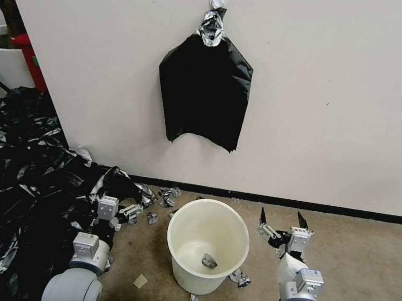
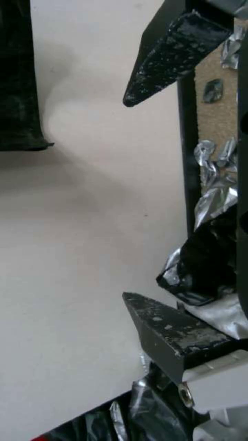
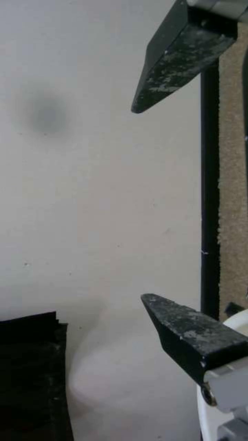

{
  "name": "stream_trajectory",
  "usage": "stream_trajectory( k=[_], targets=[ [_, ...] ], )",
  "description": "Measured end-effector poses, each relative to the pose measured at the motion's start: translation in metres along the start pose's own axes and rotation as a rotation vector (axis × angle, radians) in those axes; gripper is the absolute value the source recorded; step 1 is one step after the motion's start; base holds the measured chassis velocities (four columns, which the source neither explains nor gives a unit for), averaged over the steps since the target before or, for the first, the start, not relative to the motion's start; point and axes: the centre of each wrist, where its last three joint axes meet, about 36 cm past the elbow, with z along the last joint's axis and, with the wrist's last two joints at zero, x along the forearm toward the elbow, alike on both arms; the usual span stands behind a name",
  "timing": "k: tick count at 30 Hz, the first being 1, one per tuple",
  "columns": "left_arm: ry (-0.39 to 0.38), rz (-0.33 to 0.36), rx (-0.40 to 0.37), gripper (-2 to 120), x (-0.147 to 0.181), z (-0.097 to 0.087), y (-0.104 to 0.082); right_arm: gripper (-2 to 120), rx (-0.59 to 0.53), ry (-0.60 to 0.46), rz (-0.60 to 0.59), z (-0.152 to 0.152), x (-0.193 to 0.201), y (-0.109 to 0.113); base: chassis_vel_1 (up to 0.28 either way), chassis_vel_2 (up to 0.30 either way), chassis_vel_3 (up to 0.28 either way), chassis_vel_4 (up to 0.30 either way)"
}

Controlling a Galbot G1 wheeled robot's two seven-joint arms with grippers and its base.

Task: Place a trash bag onto the trash bin.

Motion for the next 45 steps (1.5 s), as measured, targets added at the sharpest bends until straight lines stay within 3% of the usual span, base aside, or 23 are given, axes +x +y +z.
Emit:
stream_trajectory(
  k=[8,15,17,19,22,29,34,37,38,40,41,42,45],
  targets=[
    [-0.010,-0.002,0.017,100,0.001,-0.002,0.001,100,-0.001,-0.002,0.007,-0.001,0.001,0.001,0.000,0.000,0.000,0.000],
    [-0.167,-0.026,0.164,100,0.017,-0.034,0.015,100,-0.053,-0.091,0.116,-0.025,0.028,0.018,0.000,0.000,0.000,0.000],
    [-0.191,-0.014,0.158,100,0.018,-0.036,0.019,100,-0.065,-0.104,0.133,-0.029,0.032,0.021,0.000,0.000,0.000,0.000],
    [-0.279,0.032,0.123,100,0.020,-0.044,0.029,100,-0.075,-0.133,0.143,-0.032,0.037,0.024,0.000,0.000,0.000,0.000],
    [-0.299,0.045,0.102,100,0.021,-0.044,0.031,100,-0.067,-0.210,0.124,-0.029,0.038,0.027,0.000,0.000,0.000,0.000],
    [-0.301,0.034,0.058,100,0.023,-0.041,0.029,100,-0.033,-0.289,0.016,-0.017,0.031,0.029,0.000,0.000,0.000,0.000],
    [-0.291,-0.022,0.073,100,0.026,-0.036,0.025,100,-0.073,-0.344,-0.058,-0.003,0.010,0.029,0.000,0.000,0.000,0.000],
    [-0.330,-0.082,0.187,100,0.027,-0.033,0.015,100,-0.271,-0.384,-0.137,-0.005,-0.020,0.048,0.000,0.000,0.000,0.000],
    [-0.330,-0.082,0.187,100,0.027,-0.033,0.015,100,-0.271,-0.384,-0.137,-0.005,-0.020,0.048,0.000,0.000,0.000,0.000],
    [-0.355,-0.100,0.248,100,0.029,-0.031,0.012,100,-0.469,-0.410,-0.206,-0.018,-0.047,0.069,0.000,0.000,0.000,0.000],
    [-0.362,-0.107,0.260,100,0.030,-0.030,0.011,100,-0.565,-0.423,-0.242,-0.028,-0.064,0.080,0.000,0.000,0.000,0.000],
    [-0.362,-0.107,0.260,100,0.030,-0.030,0.011,100,-0.565,-0.423,-0.242,-0.028,-0.064,0.080,0.000,0.000,0.000,0.000],
    [-0.366,-0.134,0.267,100,0.035,-0.026,0.012,100,-0.799,-0.431,-0.336,-0.060,-0.117,0.111,0.000,0.000,0.000,0.000]
  ],
)
